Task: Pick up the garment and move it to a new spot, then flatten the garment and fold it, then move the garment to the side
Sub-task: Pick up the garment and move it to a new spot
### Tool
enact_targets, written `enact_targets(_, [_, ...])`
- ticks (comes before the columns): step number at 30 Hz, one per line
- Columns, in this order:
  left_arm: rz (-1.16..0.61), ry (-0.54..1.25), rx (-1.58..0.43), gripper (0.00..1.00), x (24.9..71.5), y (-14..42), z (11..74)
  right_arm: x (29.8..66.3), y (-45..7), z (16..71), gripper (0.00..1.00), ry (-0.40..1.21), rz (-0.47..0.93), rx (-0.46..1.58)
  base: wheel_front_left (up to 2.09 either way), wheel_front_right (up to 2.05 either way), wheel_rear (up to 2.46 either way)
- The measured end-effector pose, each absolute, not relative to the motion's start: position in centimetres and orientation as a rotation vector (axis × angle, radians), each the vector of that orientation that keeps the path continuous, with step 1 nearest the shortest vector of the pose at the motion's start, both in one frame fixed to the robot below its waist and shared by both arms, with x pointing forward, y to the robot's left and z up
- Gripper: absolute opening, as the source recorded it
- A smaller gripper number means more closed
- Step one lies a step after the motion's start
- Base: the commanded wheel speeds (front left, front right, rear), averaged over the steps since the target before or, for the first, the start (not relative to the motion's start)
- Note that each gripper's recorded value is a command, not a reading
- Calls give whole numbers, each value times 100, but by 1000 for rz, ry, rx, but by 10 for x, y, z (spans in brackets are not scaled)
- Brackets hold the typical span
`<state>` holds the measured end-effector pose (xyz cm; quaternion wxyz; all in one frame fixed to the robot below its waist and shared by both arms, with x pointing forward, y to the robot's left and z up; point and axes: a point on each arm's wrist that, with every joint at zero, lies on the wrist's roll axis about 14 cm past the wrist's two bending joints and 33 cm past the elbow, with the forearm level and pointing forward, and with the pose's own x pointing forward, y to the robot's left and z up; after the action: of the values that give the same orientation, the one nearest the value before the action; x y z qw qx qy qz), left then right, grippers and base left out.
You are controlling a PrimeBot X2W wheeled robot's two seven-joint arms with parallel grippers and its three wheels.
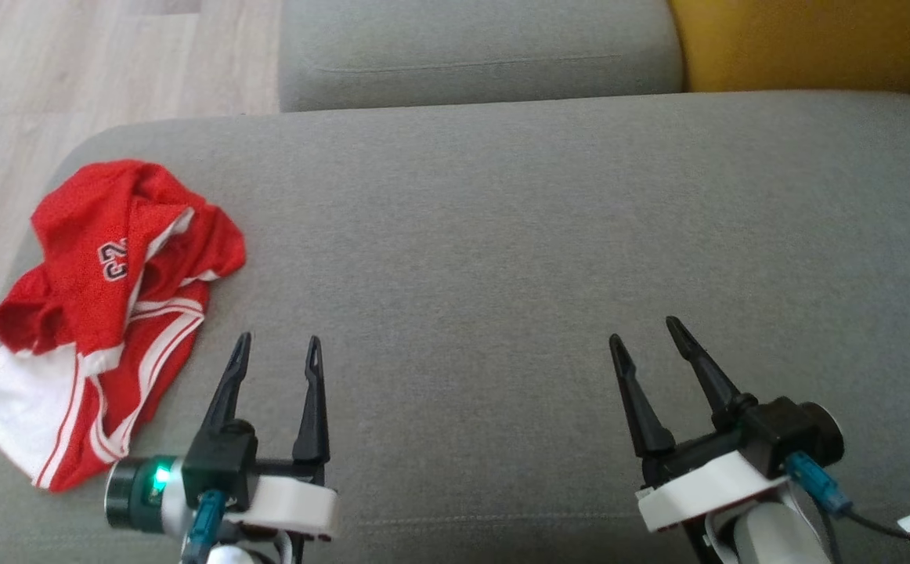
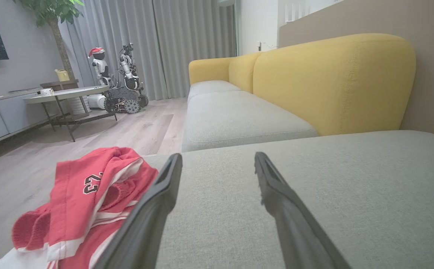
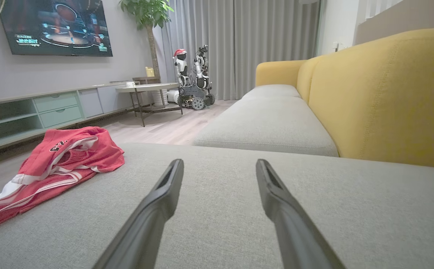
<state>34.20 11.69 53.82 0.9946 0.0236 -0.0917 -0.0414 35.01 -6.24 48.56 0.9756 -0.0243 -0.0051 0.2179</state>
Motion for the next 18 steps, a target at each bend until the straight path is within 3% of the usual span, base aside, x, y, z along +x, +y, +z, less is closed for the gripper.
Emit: enact_targets(18, [151, -154, 59, 100, 302, 185, 529, 351, 5, 490, 100, -28, 653, -55, 0, 0, 0])
